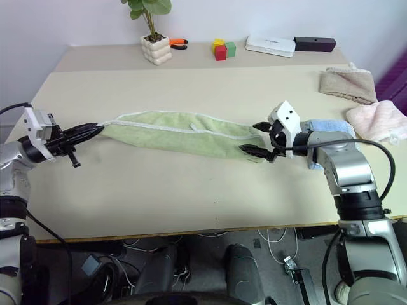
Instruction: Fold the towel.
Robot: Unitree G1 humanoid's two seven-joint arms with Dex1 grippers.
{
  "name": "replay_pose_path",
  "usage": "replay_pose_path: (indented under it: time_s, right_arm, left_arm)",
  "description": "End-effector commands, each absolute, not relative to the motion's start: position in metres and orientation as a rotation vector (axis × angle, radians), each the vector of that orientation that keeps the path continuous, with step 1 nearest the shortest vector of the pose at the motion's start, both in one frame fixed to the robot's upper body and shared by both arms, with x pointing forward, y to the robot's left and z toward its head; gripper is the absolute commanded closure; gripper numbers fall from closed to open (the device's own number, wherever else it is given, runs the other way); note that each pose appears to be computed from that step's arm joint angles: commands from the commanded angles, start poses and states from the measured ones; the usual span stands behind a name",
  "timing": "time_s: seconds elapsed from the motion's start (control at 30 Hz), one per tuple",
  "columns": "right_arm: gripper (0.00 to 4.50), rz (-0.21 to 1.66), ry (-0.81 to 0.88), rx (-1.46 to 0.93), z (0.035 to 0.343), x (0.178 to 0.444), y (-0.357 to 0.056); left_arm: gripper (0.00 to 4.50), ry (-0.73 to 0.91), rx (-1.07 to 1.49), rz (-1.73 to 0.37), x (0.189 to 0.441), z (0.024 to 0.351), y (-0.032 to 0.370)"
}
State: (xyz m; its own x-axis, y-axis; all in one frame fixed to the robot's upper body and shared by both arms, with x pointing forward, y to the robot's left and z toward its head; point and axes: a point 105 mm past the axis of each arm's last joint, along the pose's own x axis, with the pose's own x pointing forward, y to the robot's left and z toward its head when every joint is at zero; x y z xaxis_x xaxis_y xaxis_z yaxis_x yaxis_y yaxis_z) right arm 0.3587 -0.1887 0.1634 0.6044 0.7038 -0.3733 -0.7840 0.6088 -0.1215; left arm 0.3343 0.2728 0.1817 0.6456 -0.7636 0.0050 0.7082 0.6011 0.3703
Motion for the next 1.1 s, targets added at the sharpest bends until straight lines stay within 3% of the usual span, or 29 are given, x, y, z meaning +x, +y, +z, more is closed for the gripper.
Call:
replay_pose_path:
  time_s: [0.03, 0.13, 0.27, 0.57, 0.73, 0.9, 1.1]
  right_arm:
    - [0.07, 0.836, 0.325, -0.263, 0.172, 0.366, -0.194]
    - [0.07, 0.748, 0.415, -0.159, 0.163, 0.377, -0.205]
    - [0.07, 0.798, 0.474, -0.103, 0.159, 0.37, -0.198]
    - [4.48, 0.823, 0.492, -0.047, 0.164, 0.364, -0.192]
    - [4.48, 0.898, 0.405, -0.055, 0.18, 0.354, -0.187]
    - [4.48, 1.048, 0.177, -0.243, 0.202, 0.325, -0.182]
    - [4.48, 1.146, 0.094, -0.494, 0.189, 0.286, -0.185]
  left_arm:
    - [4.5, -0.214, 0.368, -0.842, 0.331, 0.194, 0.275]
    - [4.5, -0.212, 0.369, -0.839, 0.328, 0.192, 0.273]
    - [4.5, -0.21, 0.37, -0.835, 0.326, 0.192, 0.273]
    - [4.5, -0.2, 0.373, -0.84, 0.327, 0.192, 0.272]
    - [4.5, -0.191, 0.372, -0.849, 0.327, 0.192, 0.272]
    - [4.5, -0.149, 0.377, -0.897, 0.318, 0.189, 0.273]
    - [4.5, -0.082, 0.465, -1.005, 0.296, 0.178, 0.272]
